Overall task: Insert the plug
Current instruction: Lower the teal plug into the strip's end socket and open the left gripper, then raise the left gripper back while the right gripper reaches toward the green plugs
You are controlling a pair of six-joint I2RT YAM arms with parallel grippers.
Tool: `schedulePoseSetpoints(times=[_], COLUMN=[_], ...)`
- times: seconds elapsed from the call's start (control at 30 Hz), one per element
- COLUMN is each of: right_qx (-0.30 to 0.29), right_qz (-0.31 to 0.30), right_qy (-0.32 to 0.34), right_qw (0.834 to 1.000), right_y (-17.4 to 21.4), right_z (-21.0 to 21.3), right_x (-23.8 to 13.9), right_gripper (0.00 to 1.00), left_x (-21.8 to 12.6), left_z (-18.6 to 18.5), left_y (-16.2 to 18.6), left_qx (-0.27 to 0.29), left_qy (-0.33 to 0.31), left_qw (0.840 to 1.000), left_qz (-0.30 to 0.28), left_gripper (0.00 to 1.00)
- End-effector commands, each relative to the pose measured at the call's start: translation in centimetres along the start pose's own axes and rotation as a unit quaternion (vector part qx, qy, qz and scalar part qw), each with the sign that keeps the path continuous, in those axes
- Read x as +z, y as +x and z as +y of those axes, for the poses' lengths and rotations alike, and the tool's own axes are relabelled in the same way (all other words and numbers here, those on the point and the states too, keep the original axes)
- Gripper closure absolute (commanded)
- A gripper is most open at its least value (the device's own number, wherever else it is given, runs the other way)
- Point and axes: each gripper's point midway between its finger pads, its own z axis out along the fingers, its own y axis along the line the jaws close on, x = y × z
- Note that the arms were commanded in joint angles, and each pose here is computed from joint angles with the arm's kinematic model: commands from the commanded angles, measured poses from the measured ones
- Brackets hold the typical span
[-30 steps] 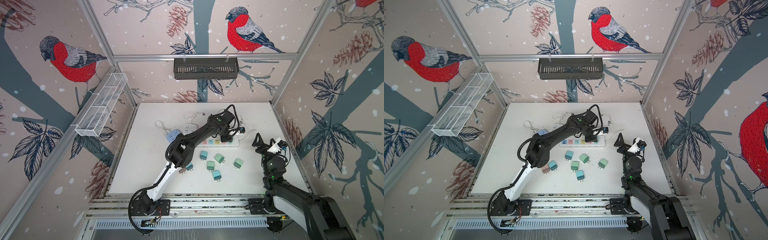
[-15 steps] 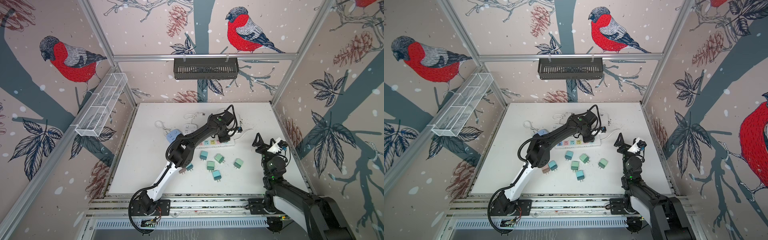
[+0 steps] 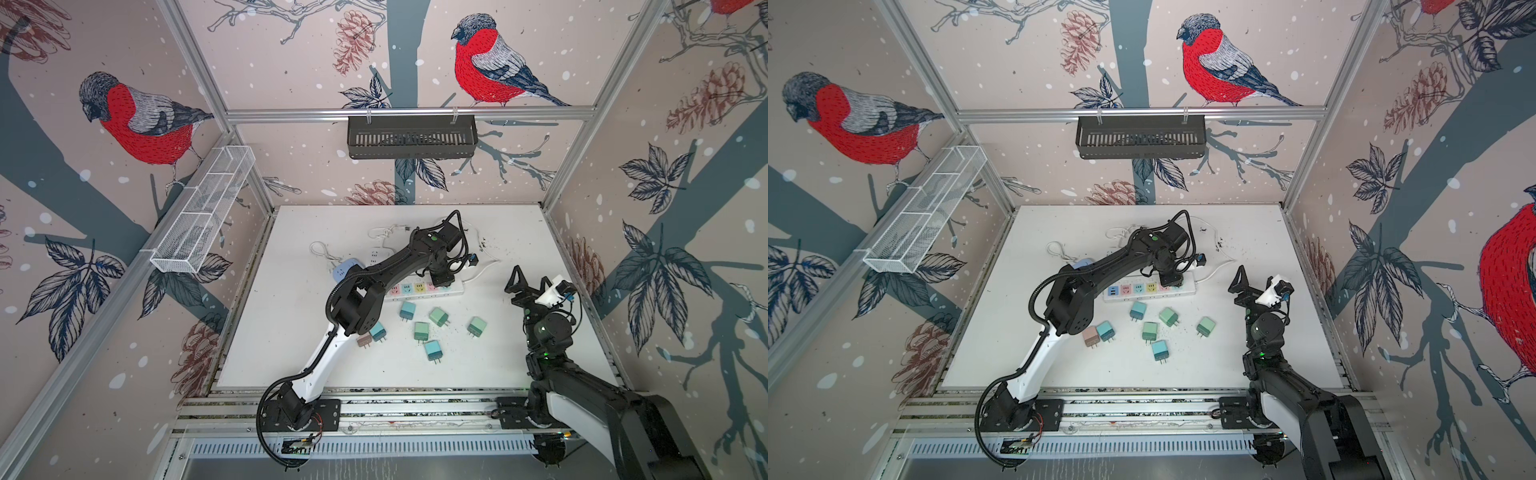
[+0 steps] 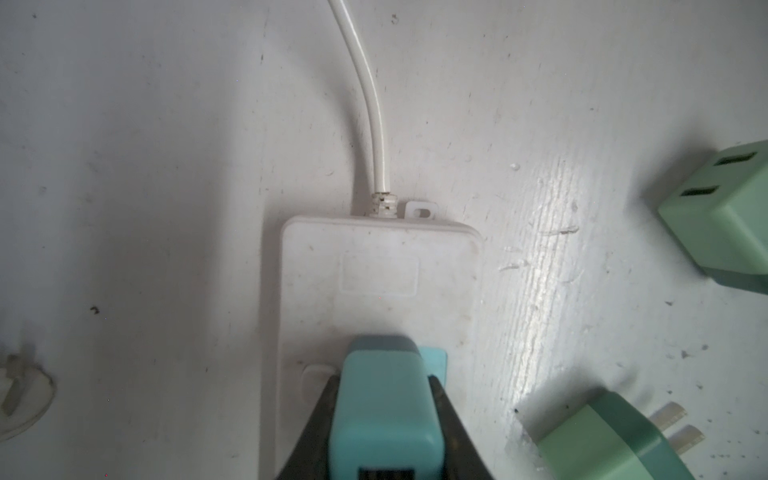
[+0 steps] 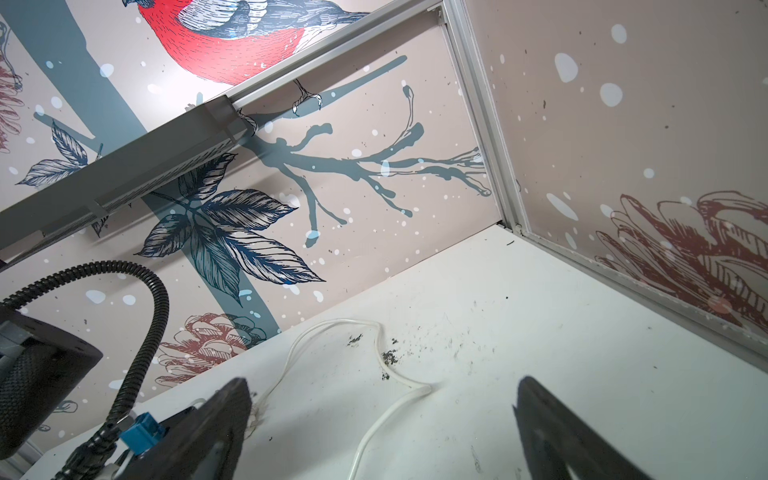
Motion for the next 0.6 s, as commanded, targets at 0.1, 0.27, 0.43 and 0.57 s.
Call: schedulePoseSetpoints(times=[0.1, 0.27, 0.43, 0.57], right_qx=[0.002, 0.002, 0.002, 0.001], right_qz=[-0.006, -0.005, -0.003, -0.003], right_qy=[-0.003, -0.004, -0.001, -0.004], right_qw=[1.0, 1.0, 1.0, 1.0], right_y=[0.1, 0.1, 0.2, 0.2], right_z=[-0.2, -0.1, -0.2, -0.1], right_x=[-0.7, -0.6, -0.4, -0.4], right_gripper=[0.0, 0.0, 0.0, 0.0], left_x=[0.2, -2.9, -9.1, -14.1], left_z=[-0.6, -0.3, -0.5, -2.1], left_y=[1.6, -0.8, -4.4, -5.7], left_qx=[0.0, 0.008, 0.011, 0.01], left_qy=[0.015, -0.001, -0.032, -0.098], left_qw=[0.999, 1.0, 0.995, 0.983], left_qz=[0.028, -0.018, -0.097, -0.152], left_gripper=[0.68, 0.02, 0.02, 0.02])
